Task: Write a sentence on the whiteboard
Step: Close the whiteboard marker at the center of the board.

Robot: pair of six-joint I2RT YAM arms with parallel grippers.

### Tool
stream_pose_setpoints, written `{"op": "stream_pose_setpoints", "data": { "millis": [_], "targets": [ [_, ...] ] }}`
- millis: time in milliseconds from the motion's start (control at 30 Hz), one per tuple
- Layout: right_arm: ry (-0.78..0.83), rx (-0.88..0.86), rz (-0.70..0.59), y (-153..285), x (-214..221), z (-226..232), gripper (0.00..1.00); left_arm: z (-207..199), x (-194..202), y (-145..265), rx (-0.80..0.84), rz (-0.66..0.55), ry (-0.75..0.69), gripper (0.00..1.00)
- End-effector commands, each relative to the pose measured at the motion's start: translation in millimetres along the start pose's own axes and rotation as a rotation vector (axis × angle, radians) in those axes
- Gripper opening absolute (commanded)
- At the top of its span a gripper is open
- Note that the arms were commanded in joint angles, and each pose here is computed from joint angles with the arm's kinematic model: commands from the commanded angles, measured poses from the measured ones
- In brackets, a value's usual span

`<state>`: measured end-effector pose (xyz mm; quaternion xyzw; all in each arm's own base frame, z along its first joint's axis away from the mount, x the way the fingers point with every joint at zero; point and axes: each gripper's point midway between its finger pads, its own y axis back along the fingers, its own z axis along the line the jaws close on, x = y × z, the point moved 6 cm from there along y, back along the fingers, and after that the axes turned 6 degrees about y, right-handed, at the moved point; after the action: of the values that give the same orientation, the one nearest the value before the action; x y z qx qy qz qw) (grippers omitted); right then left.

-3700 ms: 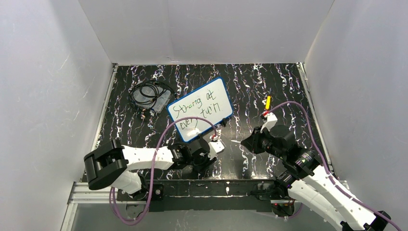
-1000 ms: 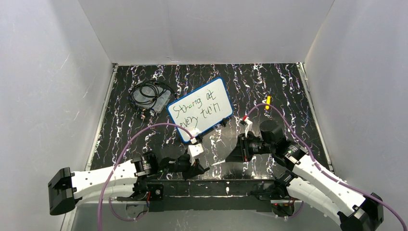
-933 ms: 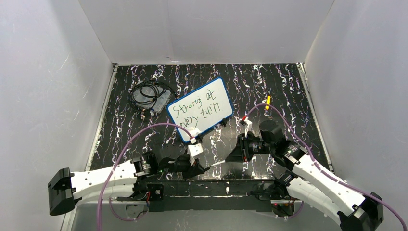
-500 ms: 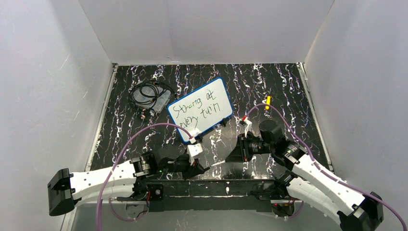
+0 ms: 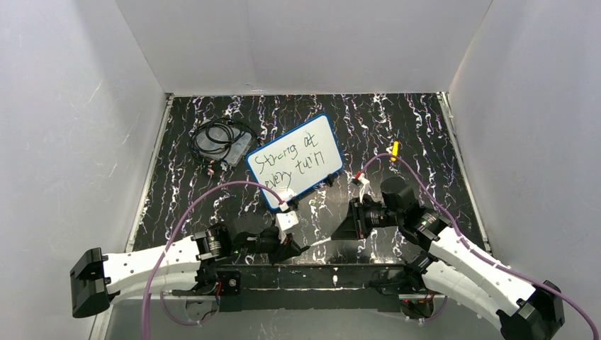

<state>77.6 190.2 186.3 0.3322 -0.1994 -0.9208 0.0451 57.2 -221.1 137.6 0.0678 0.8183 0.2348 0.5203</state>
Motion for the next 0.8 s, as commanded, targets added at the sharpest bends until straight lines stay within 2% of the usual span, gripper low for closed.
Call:
{"op": "stream_pose_setpoints", "data": {
  "millis": [0,767],
  "targets": [
    [0.021,-0.036,-0.022,-0.3,-4.5,4.1,0.01,-5.2,-6.8,1.8,0.024,-0.017,-0.009,0.00],
    [-0.006,-0.090,0.013,-5.1,3.7,2.3,0.01,-5.6,-11.4,2.9,0.019,-0.031,-0.017,0.00]
  ]
}}
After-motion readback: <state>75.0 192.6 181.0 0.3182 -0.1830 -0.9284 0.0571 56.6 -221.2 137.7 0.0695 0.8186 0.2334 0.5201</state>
